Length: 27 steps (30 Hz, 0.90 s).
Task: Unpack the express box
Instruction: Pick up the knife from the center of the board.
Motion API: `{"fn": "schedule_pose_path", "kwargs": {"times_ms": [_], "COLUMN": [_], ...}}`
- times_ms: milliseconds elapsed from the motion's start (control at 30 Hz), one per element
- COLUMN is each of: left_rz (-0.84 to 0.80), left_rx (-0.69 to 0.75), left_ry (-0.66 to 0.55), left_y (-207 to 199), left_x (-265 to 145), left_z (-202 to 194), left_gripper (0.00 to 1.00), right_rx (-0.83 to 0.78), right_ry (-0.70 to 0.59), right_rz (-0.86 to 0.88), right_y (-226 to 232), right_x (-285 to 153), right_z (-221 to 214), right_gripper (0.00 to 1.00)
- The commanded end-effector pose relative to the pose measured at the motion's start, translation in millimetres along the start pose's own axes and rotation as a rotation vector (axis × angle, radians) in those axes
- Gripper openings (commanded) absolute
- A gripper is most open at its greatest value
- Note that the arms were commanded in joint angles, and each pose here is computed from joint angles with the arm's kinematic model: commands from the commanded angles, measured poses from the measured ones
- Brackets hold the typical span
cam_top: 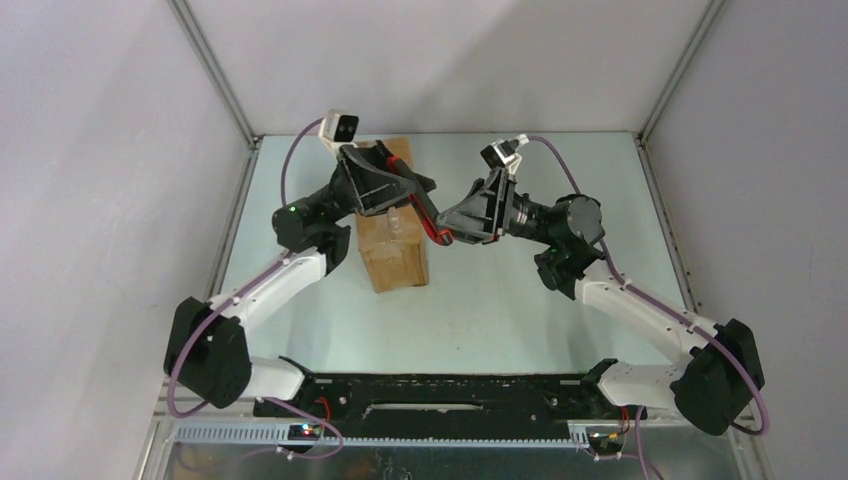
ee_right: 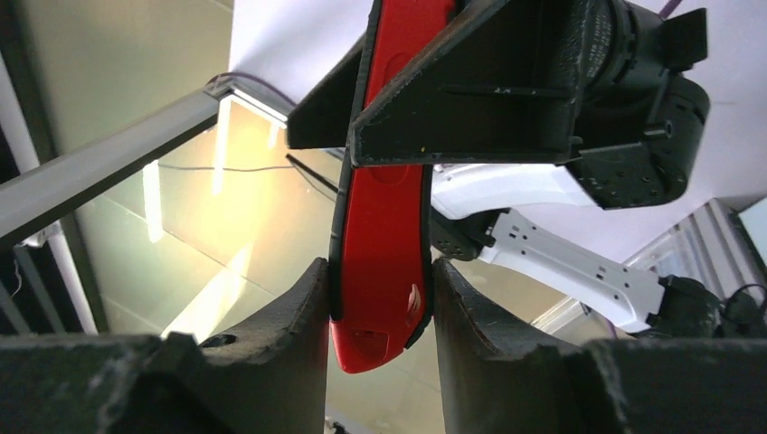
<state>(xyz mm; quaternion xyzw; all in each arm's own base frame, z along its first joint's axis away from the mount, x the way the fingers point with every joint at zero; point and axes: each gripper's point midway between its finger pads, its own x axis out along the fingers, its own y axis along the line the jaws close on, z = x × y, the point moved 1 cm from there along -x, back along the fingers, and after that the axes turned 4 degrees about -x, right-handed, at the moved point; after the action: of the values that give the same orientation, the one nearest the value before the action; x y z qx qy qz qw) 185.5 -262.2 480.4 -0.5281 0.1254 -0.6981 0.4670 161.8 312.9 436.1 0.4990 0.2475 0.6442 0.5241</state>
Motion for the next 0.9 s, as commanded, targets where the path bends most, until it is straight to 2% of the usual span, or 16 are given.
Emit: {"fn": "schedule_pose_path", "kwargs": {"times_ms": [0, 67, 133, 167, 200, 267, 300, 333, 400, 467, 700, 767, 867], "left_rz": [-0.118, -0.088, -0.036, -0.006, 0.031, 0.100, 0.160, 0.224, 0.381, 0.494, 0.567, 0.561, 0.565], "left_rx": [0.060, 0.053, 0.044, 0.045, 0.053, 0.097, 0.140, 0.172, 0.239, 0.292, 0.309, 0.301, 0.303], "left_ry": [-0.001, -0.020, -0.040, -0.048, -0.057, -0.074, -0.090, -0.099, -0.144, -0.173, -0.144, -0.149, -0.170], "left_y": [-44, -38, -30, -25, -20, -19, -11, -6, 9, 15, 27, 27, 27], "left_x": [-5, -6, -7, -7, -7, -8, -9, -12, -20, -28, -27, -27, -29], "left_z": [-10, -6, -2, -1, 0, -1, 2, 3, 10, 13, 5, 2, 3], "left_gripper": [0.46, 0.33, 0.06, 0.01, 0.00, 0.00, 0.00, 0.00, 0.00, 0.00, 0.00, 0.00, 0.00], "right_rx": [-0.051, -0.049, -0.049, -0.051, -0.059, -0.094, -0.145, -0.181, -0.246, -0.306, -0.419, -0.425, -0.425], "right_ry": [-0.030, -0.024, -0.021, -0.020, -0.017, -0.025, -0.033, -0.049, -0.074, -0.064, 0.001, 0.013, 0.021], "right_rz": [0.120, 0.115, 0.099, 0.078, 0.053, -0.034, -0.079, -0.128, -0.224, -0.291, -0.312, -0.315, -0.332], "right_y": [35, 34, 30, 26, 23, 10, 3, -1, -9, -12, -1, -2, -7], "right_x": [5, 5, 4, 3, 3, 0, -3, -7, -14, -14, 6, 10, 9], "right_z": [9, 8, 7, 6, 4, 2, 0, 0, -1, -6, -22, -24, -25], "right_gripper": [0.00, 0.00, 0.00, 0.02, 0.12, 0.51, 0.67, 0.78, 0.88, 0.91, 0.90, 0.84, 0.69]}}
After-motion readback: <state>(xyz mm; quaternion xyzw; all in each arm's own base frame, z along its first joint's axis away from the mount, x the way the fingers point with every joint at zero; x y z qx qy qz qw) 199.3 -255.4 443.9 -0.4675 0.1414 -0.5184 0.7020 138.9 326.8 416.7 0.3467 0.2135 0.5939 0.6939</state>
